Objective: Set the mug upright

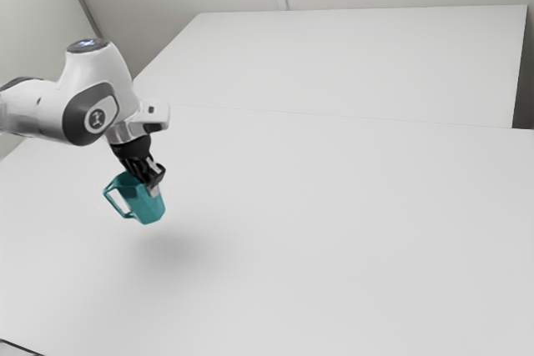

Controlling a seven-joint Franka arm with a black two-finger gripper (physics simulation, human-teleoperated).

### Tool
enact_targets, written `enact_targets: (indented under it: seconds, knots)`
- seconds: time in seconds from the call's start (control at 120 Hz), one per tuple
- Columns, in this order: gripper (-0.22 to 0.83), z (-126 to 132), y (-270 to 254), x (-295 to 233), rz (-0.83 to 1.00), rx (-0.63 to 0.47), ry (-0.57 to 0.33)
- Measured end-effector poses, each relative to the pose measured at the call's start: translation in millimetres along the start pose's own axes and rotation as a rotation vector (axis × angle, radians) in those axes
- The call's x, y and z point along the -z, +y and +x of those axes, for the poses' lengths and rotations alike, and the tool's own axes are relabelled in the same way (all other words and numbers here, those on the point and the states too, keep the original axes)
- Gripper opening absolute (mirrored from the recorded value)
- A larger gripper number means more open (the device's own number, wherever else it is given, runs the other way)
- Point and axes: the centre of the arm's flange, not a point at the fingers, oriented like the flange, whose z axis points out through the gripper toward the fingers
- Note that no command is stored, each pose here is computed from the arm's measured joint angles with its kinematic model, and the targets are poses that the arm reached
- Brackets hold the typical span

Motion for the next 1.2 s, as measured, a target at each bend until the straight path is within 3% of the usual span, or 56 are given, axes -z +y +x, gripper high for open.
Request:
enact_targets:
  seconds: [0.342, 0.7, 1.0, 1.2]
  knots:
    - [-0.17, -6, 21, -44, 0.001, 0.117, 0.013]
    - [-0.17, 6, 33, -71, 0.019, 0.181, 0.038]
    - [0.14, 12, 39, -61, 0.030, 0.204, 0.078]
    - [0.35, 30, 45, -22, 0.018, 0.219, 0.137]
